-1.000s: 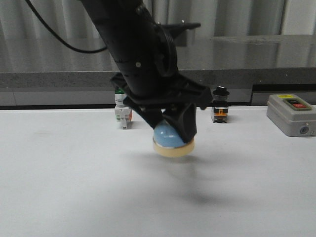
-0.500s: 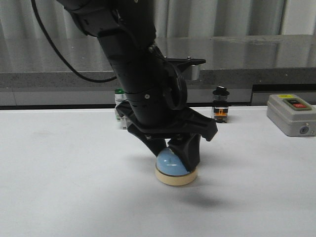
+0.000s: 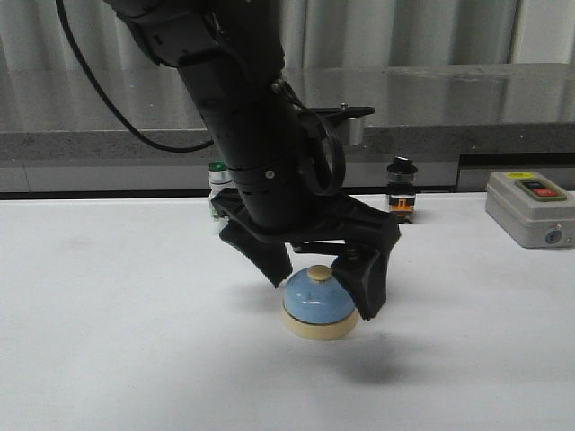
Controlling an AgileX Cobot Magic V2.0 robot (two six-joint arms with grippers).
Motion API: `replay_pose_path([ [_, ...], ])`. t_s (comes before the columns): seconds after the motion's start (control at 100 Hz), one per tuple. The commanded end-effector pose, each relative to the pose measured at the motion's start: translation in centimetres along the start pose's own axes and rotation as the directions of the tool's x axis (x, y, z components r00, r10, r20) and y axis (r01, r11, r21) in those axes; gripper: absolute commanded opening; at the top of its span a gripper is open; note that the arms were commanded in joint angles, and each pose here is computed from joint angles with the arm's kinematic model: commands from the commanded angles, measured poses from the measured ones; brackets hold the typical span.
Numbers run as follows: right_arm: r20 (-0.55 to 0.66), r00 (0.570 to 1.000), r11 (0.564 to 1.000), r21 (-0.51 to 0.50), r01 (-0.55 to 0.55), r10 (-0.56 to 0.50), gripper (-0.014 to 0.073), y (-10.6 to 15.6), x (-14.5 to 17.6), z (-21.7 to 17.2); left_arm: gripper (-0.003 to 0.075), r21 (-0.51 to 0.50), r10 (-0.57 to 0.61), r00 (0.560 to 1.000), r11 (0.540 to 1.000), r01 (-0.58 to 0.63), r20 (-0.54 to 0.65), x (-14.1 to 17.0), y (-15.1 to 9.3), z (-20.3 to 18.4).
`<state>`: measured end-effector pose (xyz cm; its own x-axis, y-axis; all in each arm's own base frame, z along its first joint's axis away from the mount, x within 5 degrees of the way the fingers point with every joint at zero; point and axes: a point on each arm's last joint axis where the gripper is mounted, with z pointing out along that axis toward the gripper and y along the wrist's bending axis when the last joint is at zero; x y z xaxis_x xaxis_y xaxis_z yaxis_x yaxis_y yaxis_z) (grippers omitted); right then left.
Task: Place and press bell with both arms
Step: 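Open the left gripper and lift it away from the bell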
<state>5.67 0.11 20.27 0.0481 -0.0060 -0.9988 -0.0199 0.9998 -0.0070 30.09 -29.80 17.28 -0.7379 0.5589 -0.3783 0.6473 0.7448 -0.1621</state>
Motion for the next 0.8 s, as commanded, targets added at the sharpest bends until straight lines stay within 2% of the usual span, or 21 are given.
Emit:
replay_pose_path([
  [0.0, 0.116, 0.993, 1.0, 0.007, 0.016, -0.017, -0.006, 0.0, -1.4, -0.3, 0.068, 0.026, 0.008, 0.991, 1.0, -0.011, 0.137, -1.8, -1.2, -4.1],
  [0.23, 0.116, 0.993, 1.0, 0.007, 0.016, -0.017, -0.006, 0.0, -1.4, -0.3, 0.068, 0.03, 0.001, 0.959, 0.999, -0.01, 0.284, -2.5, -1.3, -10.3],
  [0.45, 0.116, 0.993, 1.0, 0.007, 0.016, -0.017, -0.006, 0.0, -1.4, -0.3, 0.068, -0.001, -0.014, 0.902, 1.0, 0.016, 0.431, -2.3, 0.4, -17.0],
  [0.64, 0.116, 0.993, 1.0, 0.007, 0.016, -0.017, -0.006, 0.0, -1.4, -0.3, 0.068, -0.038, -0.058, 0.855, 0.995, 0.09, 0.516, -0.3, 3.0, -21.4],
  [0.79, 0.116, 0.993, 1.0, 0.007, 0.016, -0.017, -0.006, 0.0, -1.4, -0.3, 0.068, -0.072, -0.103, 0.809, 0.982, 0.176, 0.579, 2.7, 5.4, -23.9],
])
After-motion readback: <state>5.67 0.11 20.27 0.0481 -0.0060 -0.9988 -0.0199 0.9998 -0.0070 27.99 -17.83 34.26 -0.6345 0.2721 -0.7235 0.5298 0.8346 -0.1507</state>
